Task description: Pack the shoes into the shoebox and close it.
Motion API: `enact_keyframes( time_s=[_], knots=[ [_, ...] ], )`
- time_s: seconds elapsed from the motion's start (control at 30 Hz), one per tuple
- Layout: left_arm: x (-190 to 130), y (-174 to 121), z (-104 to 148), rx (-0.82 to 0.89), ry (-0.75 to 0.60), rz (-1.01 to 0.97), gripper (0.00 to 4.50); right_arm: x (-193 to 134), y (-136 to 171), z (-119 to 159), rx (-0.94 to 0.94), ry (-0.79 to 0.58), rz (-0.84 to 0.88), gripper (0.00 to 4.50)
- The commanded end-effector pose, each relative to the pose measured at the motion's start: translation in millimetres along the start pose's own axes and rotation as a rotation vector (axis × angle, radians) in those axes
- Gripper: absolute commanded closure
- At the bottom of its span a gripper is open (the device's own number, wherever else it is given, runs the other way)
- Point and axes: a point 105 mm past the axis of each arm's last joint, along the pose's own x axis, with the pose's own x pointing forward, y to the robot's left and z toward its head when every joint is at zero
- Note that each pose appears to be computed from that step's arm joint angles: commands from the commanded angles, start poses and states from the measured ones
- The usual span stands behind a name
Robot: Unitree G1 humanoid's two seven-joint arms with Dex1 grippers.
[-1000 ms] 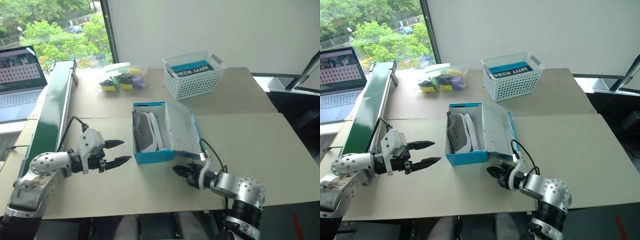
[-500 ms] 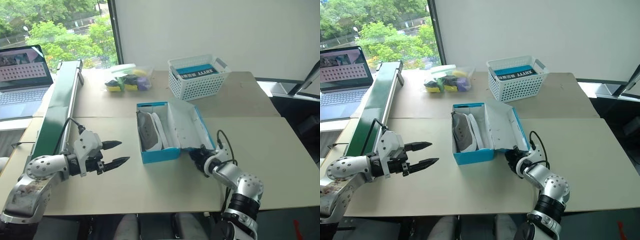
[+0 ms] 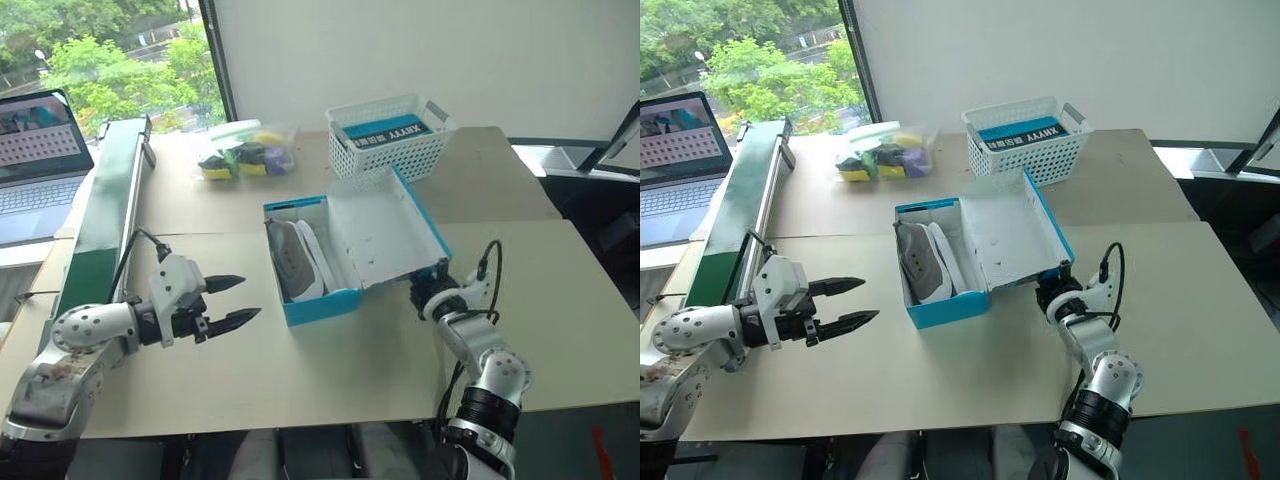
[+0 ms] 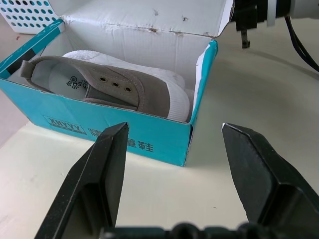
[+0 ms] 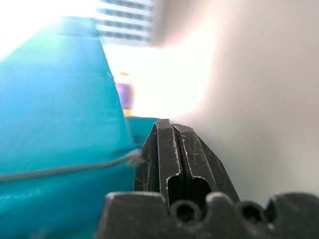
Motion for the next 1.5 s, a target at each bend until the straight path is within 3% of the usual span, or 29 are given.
enact_keyframes(
  time_s=[0.03, 0.17, 0.3, 0.4, 0.53, 0.8, 1.0, 1.1, 1.23, 1.5],
  knots=[
    [-2.7, 0.4, 4.4, 0.020, 0.001, 0.010, 1.31, 5.3, 56.9, -3.8, 0.016, -0.019, 0.276, 4.47],
    [-3.2, -1.6, 4.7, 0.018, -0.003, 0.025, 1.31, -1.8, 101.9, -13.5, -0.067, 0.087, 0.501, 4.47],
    [-6.8, -3.9, 4.1, 0.014, -0.004, 0.055, 1.31, -24.8, 151.9, -60.2, -0.327, 0.410, 0.777, 4.47],
    [-7.7, -5.1, 3.7, 0.011, -0.003, 0.067, 1.31, -24.0, 160.7, -79.5, -0.447, 0.533, 0.827, 4.47],
    [-9.2, -6.5, 3.3, 0.008, -0.005, 0.087, 1.31, 10.1, 151.2, -107.0, -0.749, 0.633, 0.730, 4.47],
    [-10.2, -8.5, 3.1, -0.001, -0.012, 0.118, 1.31, 93.7, 138.0, -128.1, -1.105, 0.528, 0.571, 4.47],
    [-13.2, -8.2, 1.4, -0.007, -0.005, 0.147, 1.31, 103.6, 125.1, -156.8, -1.164, 0.603, 0.593, 4.47],
    [-14.7, -9.6, 2.0, -0.015, -0.008, 0.165, 1.31, 97.7, 85.2, -173.6, -1.328, 0.746, 0.548, 4.47],
    [-17.7, -11.4, 4.2, -0.020, -0.011, 0.187, 1.31, 93.7, 45.7, -175.0, -1.516, 0.849, 0.484, 4.47],
    [-24.4, -11.7, 3.6, -0.036, -0.009, 0.240, 1.31, 93.8, 30.0, -181.4, -1.606, 0.898, 0.452, 4.47]
  ],
)
